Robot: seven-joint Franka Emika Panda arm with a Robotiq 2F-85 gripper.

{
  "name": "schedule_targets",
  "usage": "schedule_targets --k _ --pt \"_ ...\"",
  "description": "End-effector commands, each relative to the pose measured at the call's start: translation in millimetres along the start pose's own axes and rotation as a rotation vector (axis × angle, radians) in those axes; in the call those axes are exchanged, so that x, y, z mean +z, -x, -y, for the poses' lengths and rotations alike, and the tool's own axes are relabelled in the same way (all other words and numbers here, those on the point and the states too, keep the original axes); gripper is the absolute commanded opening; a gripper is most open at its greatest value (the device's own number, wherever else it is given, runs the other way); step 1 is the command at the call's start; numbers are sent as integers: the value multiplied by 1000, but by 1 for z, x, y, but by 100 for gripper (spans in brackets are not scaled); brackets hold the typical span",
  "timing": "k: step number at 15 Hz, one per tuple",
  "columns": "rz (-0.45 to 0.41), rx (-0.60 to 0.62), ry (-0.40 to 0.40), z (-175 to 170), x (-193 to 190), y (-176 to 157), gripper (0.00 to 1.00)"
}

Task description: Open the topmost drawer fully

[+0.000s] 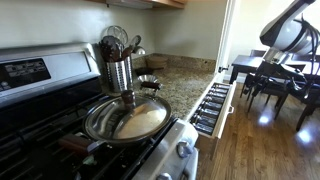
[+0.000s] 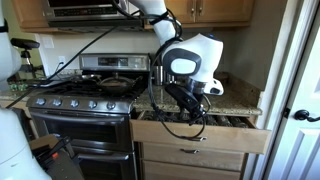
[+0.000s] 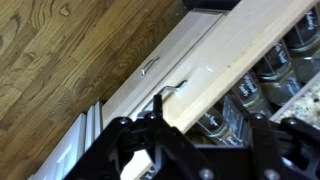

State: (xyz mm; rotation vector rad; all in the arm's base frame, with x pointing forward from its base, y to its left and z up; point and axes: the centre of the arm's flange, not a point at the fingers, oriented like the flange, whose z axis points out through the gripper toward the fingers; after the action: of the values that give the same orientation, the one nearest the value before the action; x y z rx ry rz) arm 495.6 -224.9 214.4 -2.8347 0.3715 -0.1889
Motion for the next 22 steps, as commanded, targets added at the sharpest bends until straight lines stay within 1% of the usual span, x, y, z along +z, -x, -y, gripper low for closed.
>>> schedule_targets --k 1,2,3,5,10,13,17,22 --pt "-14 112 -36 37 -48 5 96" --pt "-6 145 -48 44 -50 -4 100" --pt "0 176 -54 50 -52 -11 100" --pt "-1 240 -41 58 -47 -27 100" --pt "29 387 10 59 -14 -60 100" --pt "62 433 26 51 13 -77 100" --pt "83 448 63 37 45 -95 100" --pt "136 481 123 25 74 -108 100"
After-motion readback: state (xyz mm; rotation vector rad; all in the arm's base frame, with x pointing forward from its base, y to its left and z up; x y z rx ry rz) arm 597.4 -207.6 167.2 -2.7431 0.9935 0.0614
